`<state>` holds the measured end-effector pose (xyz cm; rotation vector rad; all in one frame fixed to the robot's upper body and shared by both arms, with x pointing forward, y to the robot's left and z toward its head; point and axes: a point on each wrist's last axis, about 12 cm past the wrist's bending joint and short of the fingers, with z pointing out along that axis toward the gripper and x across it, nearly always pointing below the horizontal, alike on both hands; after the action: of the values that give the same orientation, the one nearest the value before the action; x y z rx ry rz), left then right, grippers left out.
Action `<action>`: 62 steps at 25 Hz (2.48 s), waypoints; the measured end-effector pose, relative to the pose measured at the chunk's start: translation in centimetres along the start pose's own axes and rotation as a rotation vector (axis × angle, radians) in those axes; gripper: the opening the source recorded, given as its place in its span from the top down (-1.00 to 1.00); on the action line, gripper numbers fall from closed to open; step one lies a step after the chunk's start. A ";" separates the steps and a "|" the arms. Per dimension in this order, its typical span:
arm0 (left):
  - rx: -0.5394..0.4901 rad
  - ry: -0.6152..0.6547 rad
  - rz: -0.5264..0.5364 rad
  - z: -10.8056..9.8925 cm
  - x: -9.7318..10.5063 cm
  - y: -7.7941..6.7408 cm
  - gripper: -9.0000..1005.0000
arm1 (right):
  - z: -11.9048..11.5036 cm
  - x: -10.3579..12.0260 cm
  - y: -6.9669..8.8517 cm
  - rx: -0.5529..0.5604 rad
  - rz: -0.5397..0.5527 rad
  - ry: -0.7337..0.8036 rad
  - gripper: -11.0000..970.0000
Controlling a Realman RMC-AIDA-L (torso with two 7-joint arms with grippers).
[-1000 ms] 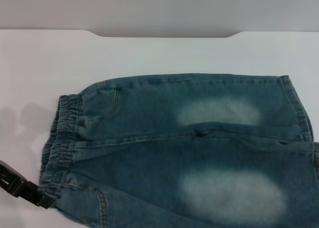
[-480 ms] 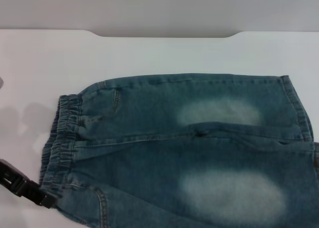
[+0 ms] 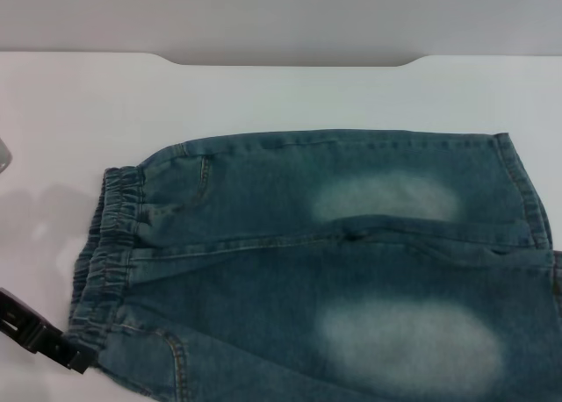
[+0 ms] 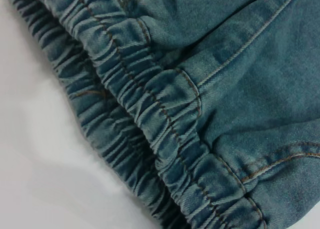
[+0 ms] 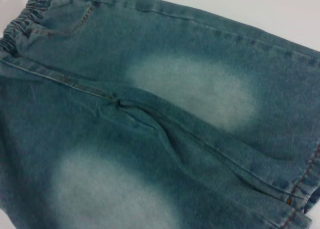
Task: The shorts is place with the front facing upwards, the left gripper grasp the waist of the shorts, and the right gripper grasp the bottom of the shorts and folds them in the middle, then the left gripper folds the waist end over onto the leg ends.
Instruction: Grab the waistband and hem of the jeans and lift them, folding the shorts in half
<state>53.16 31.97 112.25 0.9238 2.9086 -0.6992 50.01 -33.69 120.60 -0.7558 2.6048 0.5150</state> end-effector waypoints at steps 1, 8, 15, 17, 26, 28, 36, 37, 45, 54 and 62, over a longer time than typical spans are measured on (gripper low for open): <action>0.000 0.000 0.000 0.0 0.0 0.0 -0.35 | 0.0 0.0 0.0 0.000 0.000 0.000 0.01; -0.002 -0.005 0.002 -0.1 -0.1 -0.1 -0.30 | -0.1 0.2 -0.1 0.003 0.008 -0.006 0.01; -0.008 0.010 0.005 0.0 -0.3 -0.1 0.07 | -0.2 0.4 -0.2 0.008 0.014 -0.009 0.01; -0.015 0.020 0.004 0.0 -0.3 0.0 0.18 | -0.2 0.4 -0.2 0.011 0.013 -0.011 0.01; -0.029 0.021 0.009 -0.2 -0.2 0.2 0.79 | -0.3 0.3 -0.3 0.021 0.013 -0.018 0.01; -0.031 0.020 0.013 -0.2 -0.3 0.2 0.83 | -0.3 0.3 -0.3 0.021 0.013 -0.018 0.01; -0.040 0.012 0.026 -0.3 -0.7 0.2 0.92 | -0.6 0.6 -0.2 0.031 0.021 0.003 0.01; -0.040 0.012 0.029 -0.3 -0.8 0.1 0.92 | -0.7 0.8 -0.1 0.033 0.024 0.015 0.01; -0.045 0.026 0.047 -0.2 -1.3 -0.1 0.92 | -1.2 2.5 0.8 0.024 0.011 0.159 0.01; -0.047 0.043 0.057 0.2 -1.6 -0.4 0.92 | 0.2 4.3 0.6 -0.026 0.017 0.251 0.01; -0.047 0.043 0.065 0.2 -1.9 -0.6 0.92 | 1.4 4.8 0.7 -0.085 0.016 0.295 0.01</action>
<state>54.34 30.44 112.54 1.0361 2.9023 -0.6116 46.21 -34.57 117.38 -0.9002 2.8764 0.5590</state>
